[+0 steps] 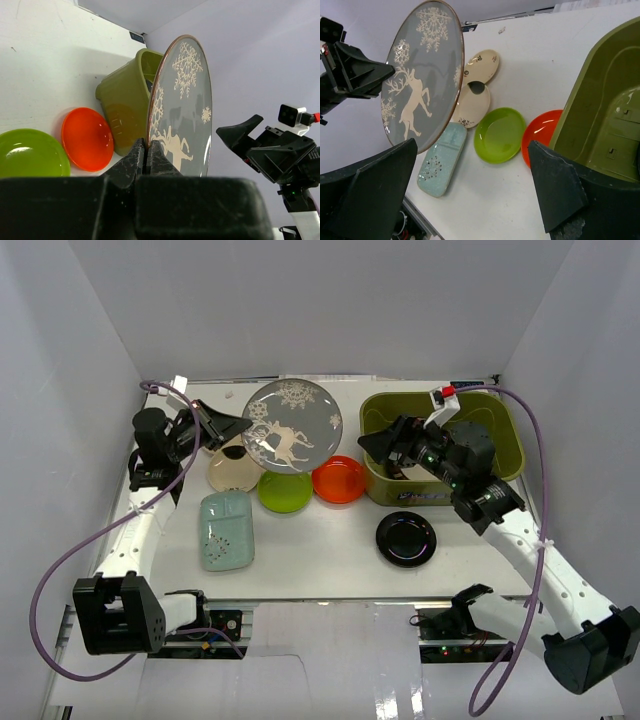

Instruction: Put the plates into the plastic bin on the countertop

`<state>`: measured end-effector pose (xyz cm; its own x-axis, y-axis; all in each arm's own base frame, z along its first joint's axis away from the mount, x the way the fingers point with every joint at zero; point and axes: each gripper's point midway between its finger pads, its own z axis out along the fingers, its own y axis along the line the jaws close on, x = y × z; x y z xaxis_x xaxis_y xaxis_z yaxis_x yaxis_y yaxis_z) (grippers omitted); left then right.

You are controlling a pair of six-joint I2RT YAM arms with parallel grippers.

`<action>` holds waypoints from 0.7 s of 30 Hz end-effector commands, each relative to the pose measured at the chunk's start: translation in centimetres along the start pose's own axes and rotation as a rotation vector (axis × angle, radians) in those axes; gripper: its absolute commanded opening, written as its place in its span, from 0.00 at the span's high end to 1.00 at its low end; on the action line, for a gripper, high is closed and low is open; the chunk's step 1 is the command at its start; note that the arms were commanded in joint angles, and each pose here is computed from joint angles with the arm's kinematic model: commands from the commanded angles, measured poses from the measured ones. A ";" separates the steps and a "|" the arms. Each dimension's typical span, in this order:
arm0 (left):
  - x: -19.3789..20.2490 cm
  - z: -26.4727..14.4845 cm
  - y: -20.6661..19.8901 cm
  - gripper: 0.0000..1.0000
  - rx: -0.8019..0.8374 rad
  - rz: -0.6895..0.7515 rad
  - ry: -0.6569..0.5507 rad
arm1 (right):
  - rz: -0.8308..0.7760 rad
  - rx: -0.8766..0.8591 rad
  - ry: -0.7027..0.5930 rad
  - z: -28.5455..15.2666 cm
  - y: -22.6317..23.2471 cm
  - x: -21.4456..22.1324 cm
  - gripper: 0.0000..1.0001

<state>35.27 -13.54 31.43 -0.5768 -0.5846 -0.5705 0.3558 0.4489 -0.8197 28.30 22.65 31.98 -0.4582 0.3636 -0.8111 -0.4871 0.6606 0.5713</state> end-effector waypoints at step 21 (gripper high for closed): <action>5.5 -2.5 -6.3 0.36 0.181 0.161 0.134 | 0.097 -0.119 -0.008 4.2 0.2 -1.2 0.92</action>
<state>31.58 -17.34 30.58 -0.6407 -0.4554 -0.6181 0.4470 0.4333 -0.7826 30.17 27.60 30.15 -0.6060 0.3452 -0.7167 -0.5271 0.5005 0.6868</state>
